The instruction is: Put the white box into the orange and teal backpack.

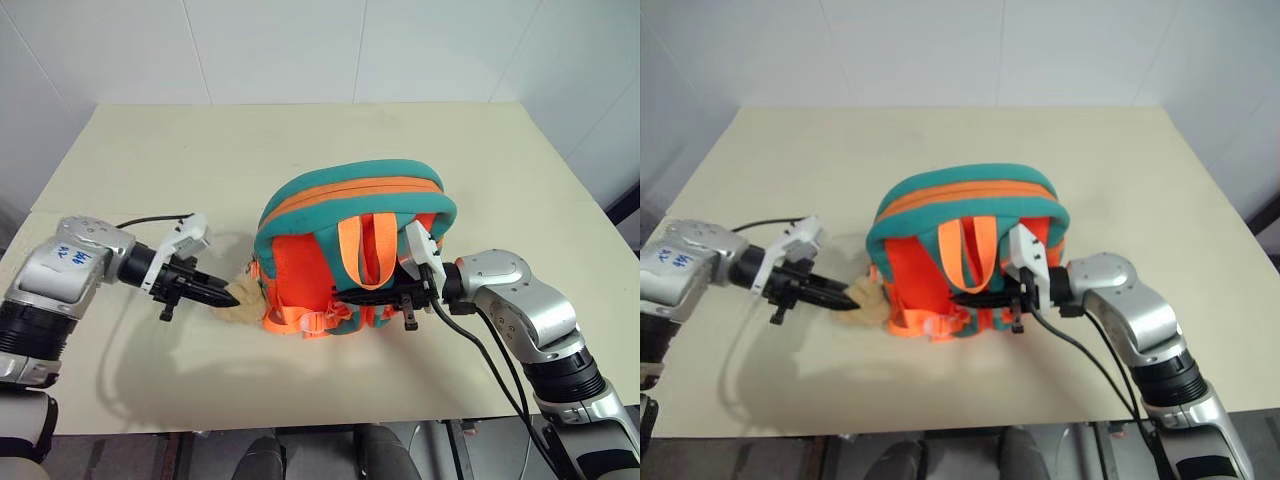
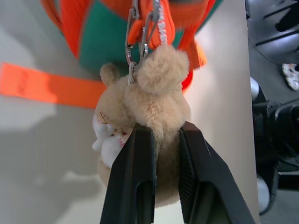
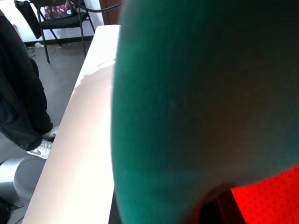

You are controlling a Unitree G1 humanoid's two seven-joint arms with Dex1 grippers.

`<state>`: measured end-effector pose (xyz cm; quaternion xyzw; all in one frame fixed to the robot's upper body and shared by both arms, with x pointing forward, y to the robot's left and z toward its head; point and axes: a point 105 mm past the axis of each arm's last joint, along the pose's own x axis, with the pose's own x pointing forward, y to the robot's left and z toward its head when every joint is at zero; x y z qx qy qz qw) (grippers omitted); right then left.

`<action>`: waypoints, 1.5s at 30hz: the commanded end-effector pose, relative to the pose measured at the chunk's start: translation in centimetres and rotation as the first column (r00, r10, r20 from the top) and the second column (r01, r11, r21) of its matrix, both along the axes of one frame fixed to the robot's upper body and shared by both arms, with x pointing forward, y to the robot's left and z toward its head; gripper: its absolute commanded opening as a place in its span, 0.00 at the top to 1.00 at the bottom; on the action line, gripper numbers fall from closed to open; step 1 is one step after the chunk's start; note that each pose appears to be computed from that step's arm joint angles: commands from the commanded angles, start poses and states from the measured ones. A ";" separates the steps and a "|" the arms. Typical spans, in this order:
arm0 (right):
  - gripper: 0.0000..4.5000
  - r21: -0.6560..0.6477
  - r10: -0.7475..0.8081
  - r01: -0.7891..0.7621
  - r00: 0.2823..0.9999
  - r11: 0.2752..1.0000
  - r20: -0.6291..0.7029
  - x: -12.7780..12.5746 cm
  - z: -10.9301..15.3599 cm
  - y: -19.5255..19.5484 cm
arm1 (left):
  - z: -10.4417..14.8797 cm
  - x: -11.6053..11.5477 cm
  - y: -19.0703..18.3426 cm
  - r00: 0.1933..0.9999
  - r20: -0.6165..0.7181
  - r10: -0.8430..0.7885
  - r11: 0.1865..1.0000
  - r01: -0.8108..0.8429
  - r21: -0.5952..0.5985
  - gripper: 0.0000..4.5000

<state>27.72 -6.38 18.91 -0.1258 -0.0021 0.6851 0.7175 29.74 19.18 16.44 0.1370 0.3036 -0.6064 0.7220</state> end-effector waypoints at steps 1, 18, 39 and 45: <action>0.89 0.011 -0.014 0.014 0.999 1.000 0.035 -0.1 0.9 -0.1 | -1.5 0.1 0.7 1.000 -0.004 0.026 0.997 -0.025 0.075 0.93; 0.13 -0.022 -0.055 0.055 0.999 0.998 0.002 -1.3 2.4 -1.4 | 2.9 1.3 0.4 0.968 0.204 0.144 0.989 -0.132 -0.070 0.20; 0.00 -0.417 -0.407 0.443 0.896 0.794 0.178 -0.5 3.8 -17.1 | 6.4 -1.0 8.7 0.835 0.359 0.416 0.902 -0.329 -0.280 0.01; 0.00 -0.260 -0.543 0.585 0.811 0.768 0.219 0.7 5.7 -20.1 | 6.2 -2.6 9.2 0.792 0.445 0.418 0.892 -0.265 -0.367 0.01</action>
